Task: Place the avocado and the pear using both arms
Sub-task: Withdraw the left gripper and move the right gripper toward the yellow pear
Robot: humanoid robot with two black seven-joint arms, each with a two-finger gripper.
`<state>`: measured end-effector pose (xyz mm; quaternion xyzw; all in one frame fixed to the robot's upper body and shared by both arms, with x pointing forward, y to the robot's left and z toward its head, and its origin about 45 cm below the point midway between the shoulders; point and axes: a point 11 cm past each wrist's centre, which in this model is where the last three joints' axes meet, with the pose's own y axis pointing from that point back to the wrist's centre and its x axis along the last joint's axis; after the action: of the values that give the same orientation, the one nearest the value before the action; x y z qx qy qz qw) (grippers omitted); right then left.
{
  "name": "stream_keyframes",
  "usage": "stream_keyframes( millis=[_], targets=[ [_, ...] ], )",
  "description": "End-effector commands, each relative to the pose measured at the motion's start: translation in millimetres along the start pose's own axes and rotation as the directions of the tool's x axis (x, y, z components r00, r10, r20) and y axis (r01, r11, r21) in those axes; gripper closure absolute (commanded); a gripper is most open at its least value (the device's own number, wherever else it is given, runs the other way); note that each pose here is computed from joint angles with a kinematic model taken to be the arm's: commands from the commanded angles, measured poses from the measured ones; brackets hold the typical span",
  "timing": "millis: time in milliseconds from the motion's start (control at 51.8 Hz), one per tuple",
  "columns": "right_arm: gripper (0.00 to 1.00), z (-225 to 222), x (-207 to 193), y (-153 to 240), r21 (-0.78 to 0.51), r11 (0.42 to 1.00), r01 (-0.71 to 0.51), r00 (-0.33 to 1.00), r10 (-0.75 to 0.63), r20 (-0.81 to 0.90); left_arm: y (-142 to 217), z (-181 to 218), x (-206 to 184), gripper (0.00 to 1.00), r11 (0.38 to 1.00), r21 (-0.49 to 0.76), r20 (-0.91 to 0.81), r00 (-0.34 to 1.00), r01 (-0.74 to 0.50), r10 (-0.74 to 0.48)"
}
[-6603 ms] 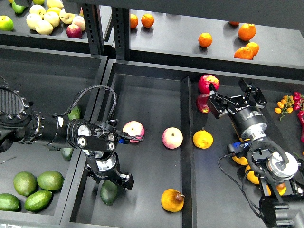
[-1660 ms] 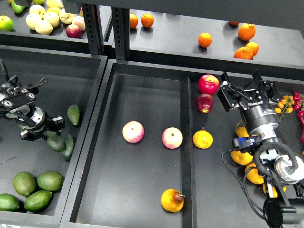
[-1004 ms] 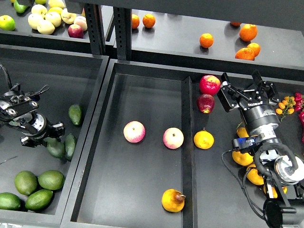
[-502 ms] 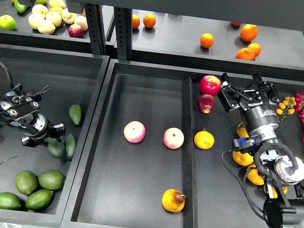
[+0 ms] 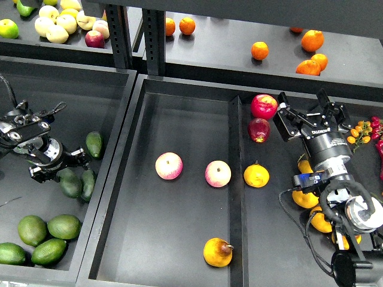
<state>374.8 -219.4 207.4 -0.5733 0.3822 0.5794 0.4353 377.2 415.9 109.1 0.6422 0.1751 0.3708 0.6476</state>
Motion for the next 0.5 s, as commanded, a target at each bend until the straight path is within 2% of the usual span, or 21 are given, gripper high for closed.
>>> stream_keyframes(
  millis=[0, 154, 232, 251, 348, 483],
  targets=[
    [0.0, 1.6, 5.6, 2.9, -0.005, 1.0, -0.015, 1.0, 0.015, 0.003, 20.8, -18.2, 32.3, 0.03, 0.998, -0.029, -0.095, 0.994, -0.049, 0.046],
    [0.0, 2.2, 9.3, 4.7, -0.007, 1.0, -0.024, 1.0, 0.024, 0.004, 44.0, -50.2, 65.8, 0.02, 0.993, -0.055, -0.227, 0.97, -0.106, 0.091],
    [0.0, 3.1, 11.8, 5.2, -0.009, 0.999, -0.032, 0.999, 0.032, 0.004, 49.3, -54.3, 70.1, 0.02, 0.989, -0.109, -0.308, 0.949, -0.104, 0.066],
    [0.0, 4.6, 15.6, 7.4, -0.015, 0.999, -0.041, 0.999, 0.041, 0.006, 54.4, -52.2, 72.2, 0.02, 0.98, -0.171, -0.373, 0.927, -0.1, 0.029],
    [0.0, 5.7, 20.8, 9.9, -0.023, 0.998, -0.056, 0.998, 0.056, 0.006, 62.0, -41.7, 72.8, 0.02, 0.943, -0.32, -0.502, 0.861, -0.092, -0.086],
    [0.0, 6.9, 29.1, 16.6, -0.026, 0.997, -0.075, 0.997, 0.076, 0.013, 65.9, -20.8, 61.2, 0.02, 0.851, -0.519, -0.592, 0.749, -0.075, -0.295]
  ],
)
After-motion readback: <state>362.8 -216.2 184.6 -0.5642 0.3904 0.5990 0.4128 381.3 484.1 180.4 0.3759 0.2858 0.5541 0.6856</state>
